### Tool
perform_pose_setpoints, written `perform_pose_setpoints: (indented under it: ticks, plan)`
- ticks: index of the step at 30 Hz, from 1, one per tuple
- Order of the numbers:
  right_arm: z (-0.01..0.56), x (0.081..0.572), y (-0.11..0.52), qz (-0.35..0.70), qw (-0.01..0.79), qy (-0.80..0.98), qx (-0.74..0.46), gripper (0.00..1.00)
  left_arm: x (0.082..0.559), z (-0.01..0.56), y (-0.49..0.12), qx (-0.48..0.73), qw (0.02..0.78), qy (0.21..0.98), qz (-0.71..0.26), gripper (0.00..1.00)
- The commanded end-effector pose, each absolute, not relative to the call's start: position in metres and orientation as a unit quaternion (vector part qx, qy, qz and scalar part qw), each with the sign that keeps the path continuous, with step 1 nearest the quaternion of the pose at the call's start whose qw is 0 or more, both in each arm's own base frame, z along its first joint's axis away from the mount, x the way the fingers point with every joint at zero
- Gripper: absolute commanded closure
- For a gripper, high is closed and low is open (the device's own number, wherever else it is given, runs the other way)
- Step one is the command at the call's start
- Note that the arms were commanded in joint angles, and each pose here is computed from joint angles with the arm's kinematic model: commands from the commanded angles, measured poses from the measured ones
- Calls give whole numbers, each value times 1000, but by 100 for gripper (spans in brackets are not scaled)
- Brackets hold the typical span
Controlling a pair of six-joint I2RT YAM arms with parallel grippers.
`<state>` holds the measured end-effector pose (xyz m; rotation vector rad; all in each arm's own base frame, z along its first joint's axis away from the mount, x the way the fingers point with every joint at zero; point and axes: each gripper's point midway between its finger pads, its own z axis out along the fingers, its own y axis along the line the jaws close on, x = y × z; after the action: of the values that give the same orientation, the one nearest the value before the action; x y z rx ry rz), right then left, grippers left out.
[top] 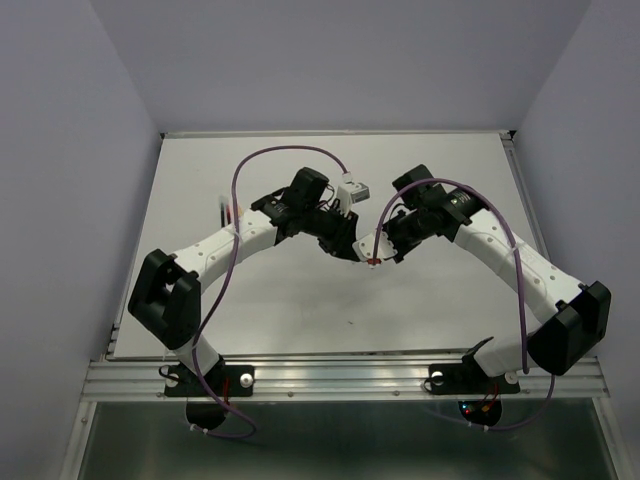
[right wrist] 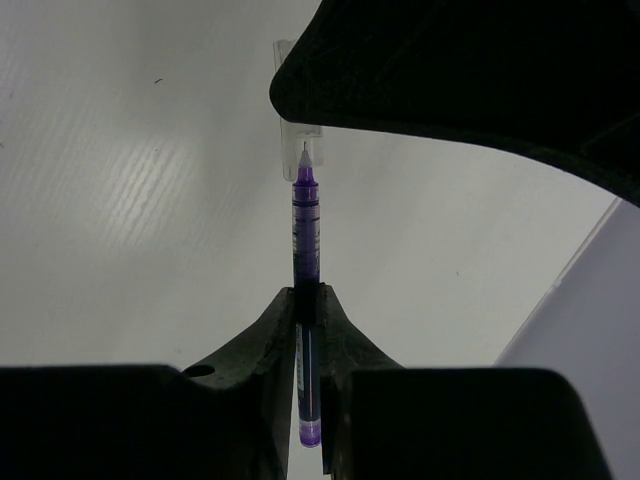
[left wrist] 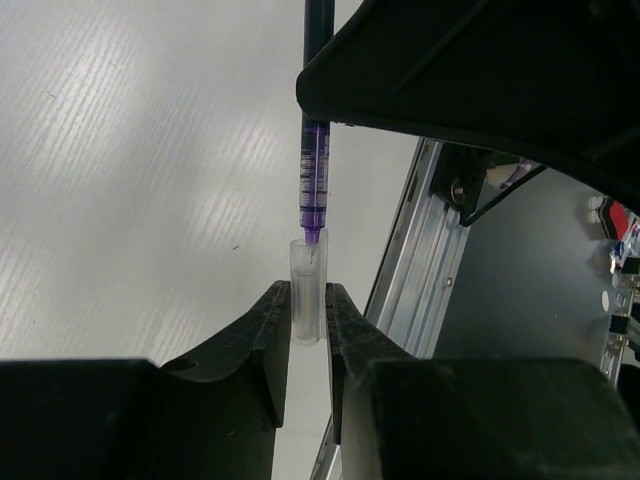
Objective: Insert the pens into the pen caps
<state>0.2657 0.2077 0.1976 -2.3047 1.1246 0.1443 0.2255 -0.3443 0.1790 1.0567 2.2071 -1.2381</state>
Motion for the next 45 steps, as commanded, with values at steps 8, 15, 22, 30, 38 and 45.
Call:
perform_pose_setpoints:
  ticks: [8, 15, 22, 30, 38, 45]
  plan:
    - [204, 252, 216, 66, 289, 365, -883, 99, 231, 204, -365, 373, 210, 767, -478, 100]
    - [203, 245, 225, 80, 303, 340, -886, 99, 238, 212, -379, 352, 201, 762, -505, 100]
    - [190, 228, 222, 111, 284, 324, -896, 99, 236, 238, -387, 362, 234, 719, -545, 100]
    - [198, 213, 237, 158, 309, 318, -882, 99, 250, 234, -394, 360, 260, 725, -526, 100]
    - [194, 202, 238, 181, 297, 311, -885, 99, 279, 246, -405, 331, 325, 718, -519, 100]
    - [189, 191, 235, 200, 273, 306, -890, 99, 292, 270, -417, 340, 365, 682, -534, 100]
